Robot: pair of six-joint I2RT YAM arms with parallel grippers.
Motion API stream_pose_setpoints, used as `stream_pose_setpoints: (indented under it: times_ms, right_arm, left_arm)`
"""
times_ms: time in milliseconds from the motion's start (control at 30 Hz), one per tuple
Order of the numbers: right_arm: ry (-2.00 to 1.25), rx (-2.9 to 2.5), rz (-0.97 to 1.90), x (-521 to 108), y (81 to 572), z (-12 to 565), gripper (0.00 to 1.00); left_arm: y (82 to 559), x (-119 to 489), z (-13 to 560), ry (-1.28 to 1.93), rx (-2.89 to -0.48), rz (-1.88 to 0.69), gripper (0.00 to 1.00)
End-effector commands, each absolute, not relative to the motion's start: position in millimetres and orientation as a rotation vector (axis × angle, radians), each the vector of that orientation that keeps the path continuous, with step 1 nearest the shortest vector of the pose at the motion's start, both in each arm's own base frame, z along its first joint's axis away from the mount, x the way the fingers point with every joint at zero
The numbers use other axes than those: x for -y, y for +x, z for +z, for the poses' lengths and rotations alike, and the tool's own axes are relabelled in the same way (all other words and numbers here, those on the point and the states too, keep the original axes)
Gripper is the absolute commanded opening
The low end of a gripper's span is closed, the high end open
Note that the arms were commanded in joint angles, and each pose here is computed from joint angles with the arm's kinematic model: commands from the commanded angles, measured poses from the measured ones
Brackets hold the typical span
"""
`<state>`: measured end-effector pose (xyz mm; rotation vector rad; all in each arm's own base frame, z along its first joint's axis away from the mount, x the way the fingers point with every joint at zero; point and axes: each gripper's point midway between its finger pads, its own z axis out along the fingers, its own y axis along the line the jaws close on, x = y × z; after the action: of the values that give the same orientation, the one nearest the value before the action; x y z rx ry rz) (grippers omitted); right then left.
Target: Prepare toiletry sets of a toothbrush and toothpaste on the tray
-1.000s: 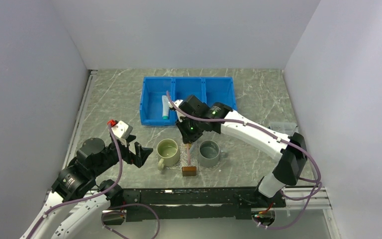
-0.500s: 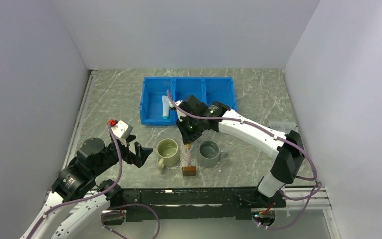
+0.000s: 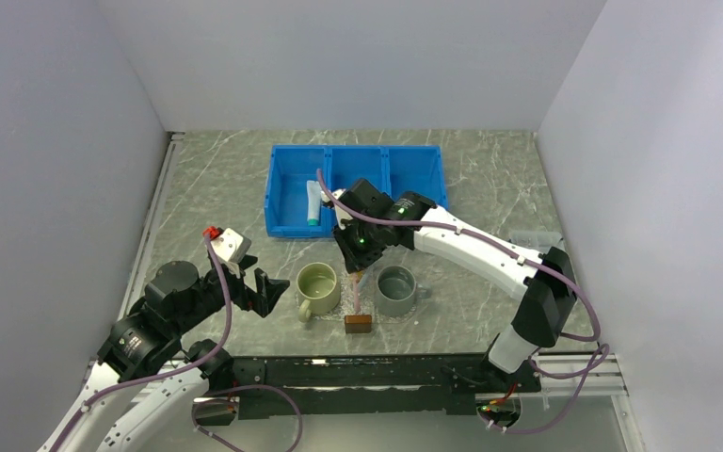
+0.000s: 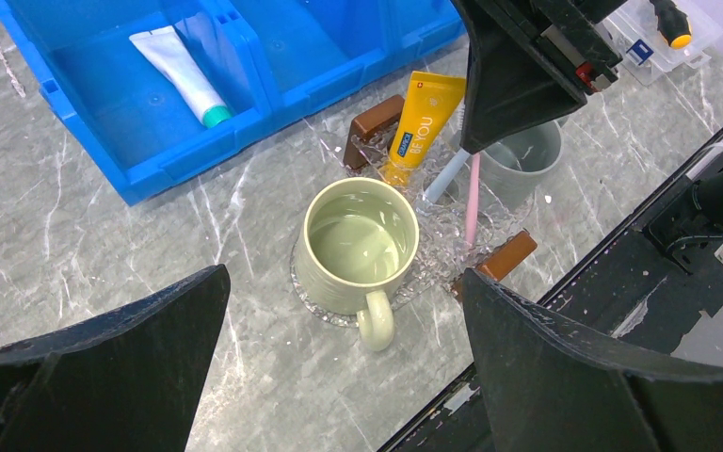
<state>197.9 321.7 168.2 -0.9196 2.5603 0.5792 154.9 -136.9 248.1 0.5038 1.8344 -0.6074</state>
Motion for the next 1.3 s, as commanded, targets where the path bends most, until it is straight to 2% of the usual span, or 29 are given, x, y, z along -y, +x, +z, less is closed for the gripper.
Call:
stream_pose_setpoints:
  times_ms: [0, 200, 767, 867, 1067, 1267]
  right_arm:
    - [-0.884, -2.526, 0.609, -327.9, 204.0, 178.7, 0.22]
    - [-0.875, -2.518, 0.604, -327.8, 205.6, 181.0, 0.31]
    - [-0.835, -2.471, 0.601, -326.3, 211.8, 199.6, 0.32]
    - [-0.837, -2.442, 0.615, -323.6, 209.9, 208.2, 0.35]
    - [-0.838, -2.371, 0.654, -306.4, 195.8, 226.4, 0.39]
    - [-0.79, -2.38, 0.634, -273.3, 175.6, 216.6, 0.42]
  left_arm:
    - [157.0, 138.1, 254.0, 0.496, -1.811, -0.612, 0.99]
    - [157.0, 137.9, 254.3, 0.497, -1.81, -0.61, 0.99]
    - [157.5, 137.8, 254.0, 0.498, -1.811, -0.607, 0.99]
    - [157.6, 138.1, 253.7, 0.497, -1.814, -0.608, 0.99]
    - [158.5, 136.8, 253.5, 0.492, -1.814, -0.6, 0.99]
    - [158.3, 137.1, 253.5, 0.491, -1.815, -0.602, 0.99]
